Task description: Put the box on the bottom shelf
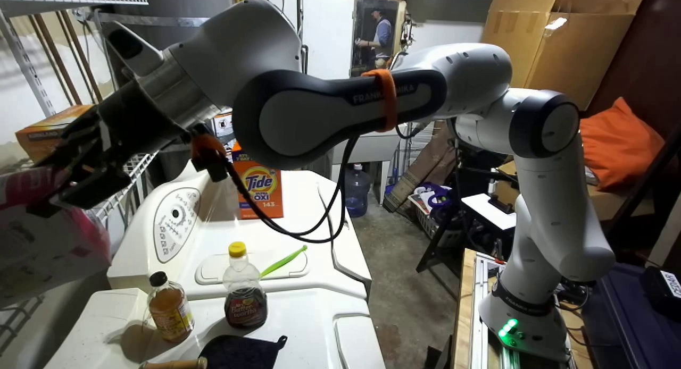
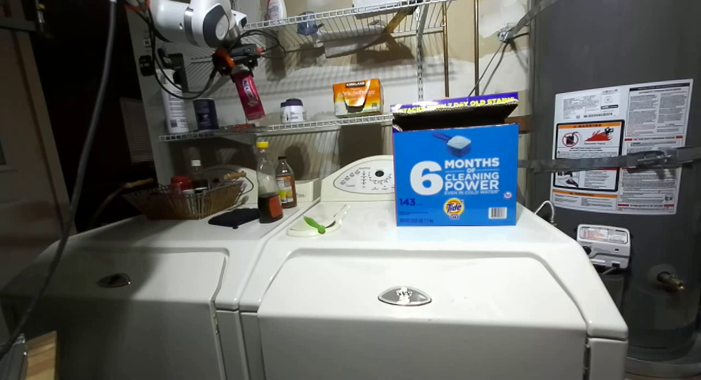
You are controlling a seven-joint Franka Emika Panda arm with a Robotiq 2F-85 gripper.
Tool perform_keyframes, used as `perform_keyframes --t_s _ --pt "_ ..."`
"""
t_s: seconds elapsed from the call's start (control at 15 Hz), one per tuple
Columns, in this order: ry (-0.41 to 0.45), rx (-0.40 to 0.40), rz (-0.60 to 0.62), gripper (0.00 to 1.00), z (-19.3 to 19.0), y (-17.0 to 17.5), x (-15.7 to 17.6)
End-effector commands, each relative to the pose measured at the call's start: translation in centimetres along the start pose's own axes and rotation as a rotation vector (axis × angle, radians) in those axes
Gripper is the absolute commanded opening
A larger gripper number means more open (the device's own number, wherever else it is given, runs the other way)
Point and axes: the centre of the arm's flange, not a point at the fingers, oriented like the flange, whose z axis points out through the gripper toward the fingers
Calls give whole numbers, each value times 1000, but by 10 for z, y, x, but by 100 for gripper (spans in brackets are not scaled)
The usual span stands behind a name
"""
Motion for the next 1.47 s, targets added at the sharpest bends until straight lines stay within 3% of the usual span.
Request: perform_keyframes --t_s 0.0,0.67,1.13,1.2,1.27,1.4 --pt "101 -22 24 44 26 25 31" --pt "214 -9 123 44 93 34 27" --pt "256 -2 138 44 116 32 17" --pt "258 -5 137 51 119 32 16" --pt "261 -5 136 87 121 32 15" --pt "266 -6 134 97 124 31 12"
